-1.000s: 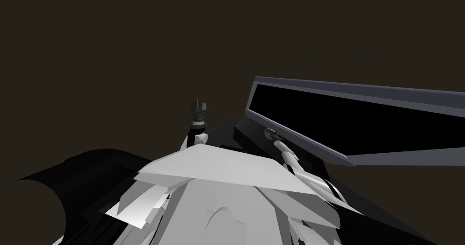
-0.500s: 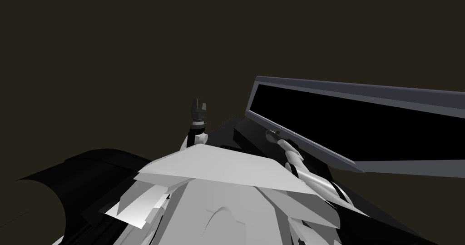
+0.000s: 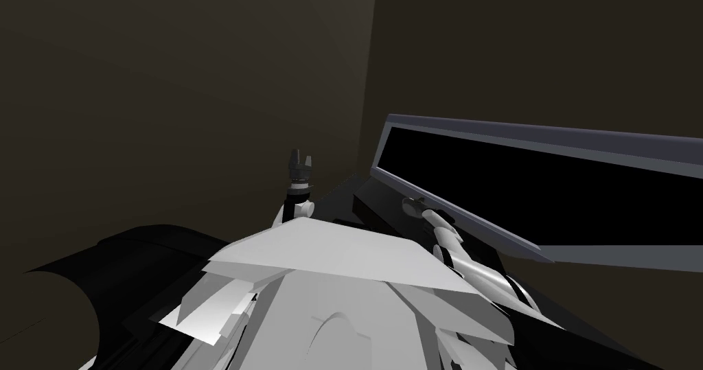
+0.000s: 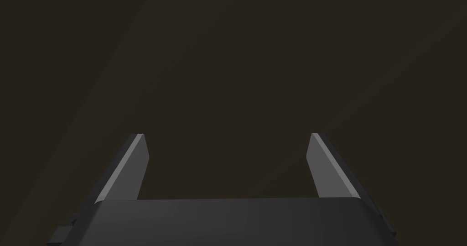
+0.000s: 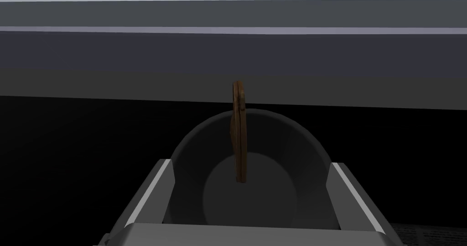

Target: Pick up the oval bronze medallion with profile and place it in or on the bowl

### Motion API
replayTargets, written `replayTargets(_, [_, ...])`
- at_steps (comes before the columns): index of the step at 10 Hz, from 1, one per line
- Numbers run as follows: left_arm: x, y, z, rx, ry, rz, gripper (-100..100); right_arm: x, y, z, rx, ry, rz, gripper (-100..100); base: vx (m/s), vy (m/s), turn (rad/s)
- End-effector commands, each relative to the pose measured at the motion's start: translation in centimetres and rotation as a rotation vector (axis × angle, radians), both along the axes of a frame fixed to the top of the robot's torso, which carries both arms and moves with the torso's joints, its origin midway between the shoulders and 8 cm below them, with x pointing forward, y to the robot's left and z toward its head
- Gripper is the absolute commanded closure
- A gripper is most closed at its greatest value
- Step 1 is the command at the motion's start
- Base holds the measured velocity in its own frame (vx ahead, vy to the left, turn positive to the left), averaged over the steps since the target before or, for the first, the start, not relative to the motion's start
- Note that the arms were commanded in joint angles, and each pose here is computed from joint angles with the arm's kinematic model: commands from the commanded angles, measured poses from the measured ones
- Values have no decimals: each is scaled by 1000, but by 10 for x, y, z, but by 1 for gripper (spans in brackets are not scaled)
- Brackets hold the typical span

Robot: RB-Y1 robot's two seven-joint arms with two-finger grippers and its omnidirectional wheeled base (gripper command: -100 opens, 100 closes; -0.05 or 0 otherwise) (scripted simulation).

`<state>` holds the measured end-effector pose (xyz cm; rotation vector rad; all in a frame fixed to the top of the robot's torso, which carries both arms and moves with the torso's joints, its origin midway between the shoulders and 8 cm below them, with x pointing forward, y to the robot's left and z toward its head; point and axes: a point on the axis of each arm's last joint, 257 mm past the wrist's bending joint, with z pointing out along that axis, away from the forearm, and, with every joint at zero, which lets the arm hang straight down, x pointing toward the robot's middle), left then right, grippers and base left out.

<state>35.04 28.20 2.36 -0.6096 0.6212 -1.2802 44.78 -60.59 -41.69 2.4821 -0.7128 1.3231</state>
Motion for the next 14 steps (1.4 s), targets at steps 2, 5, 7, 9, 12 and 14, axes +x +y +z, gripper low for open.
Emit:
replayTargets(2, [0,0,0,0,0,0,0,0,0,0,0,0,0,-100,0,0,0])
replayTargets(5, [0,0,0,0,0,0,0,6,-15,19,-2,-4,-2,-100,-18,30,12])
replayTargets(7, [0,0,0,0,0,0,0,10,-25,31,-4,-6,-3,-100,-36,60,8])
replayTargets(9, [0,0,0,0,0,0,0,14,-34,45,-6,-8,-5,-100,-16,35,9])
replayTargets(12, [0,0,0,0,0,0,0,18,-43,57,-9,-11,-7,-100,-30,49,15])
replayTargets(14, [0,0,0,0,0,0,0,19,-43,58,-7,-10,-7,0,-2,3,-1])
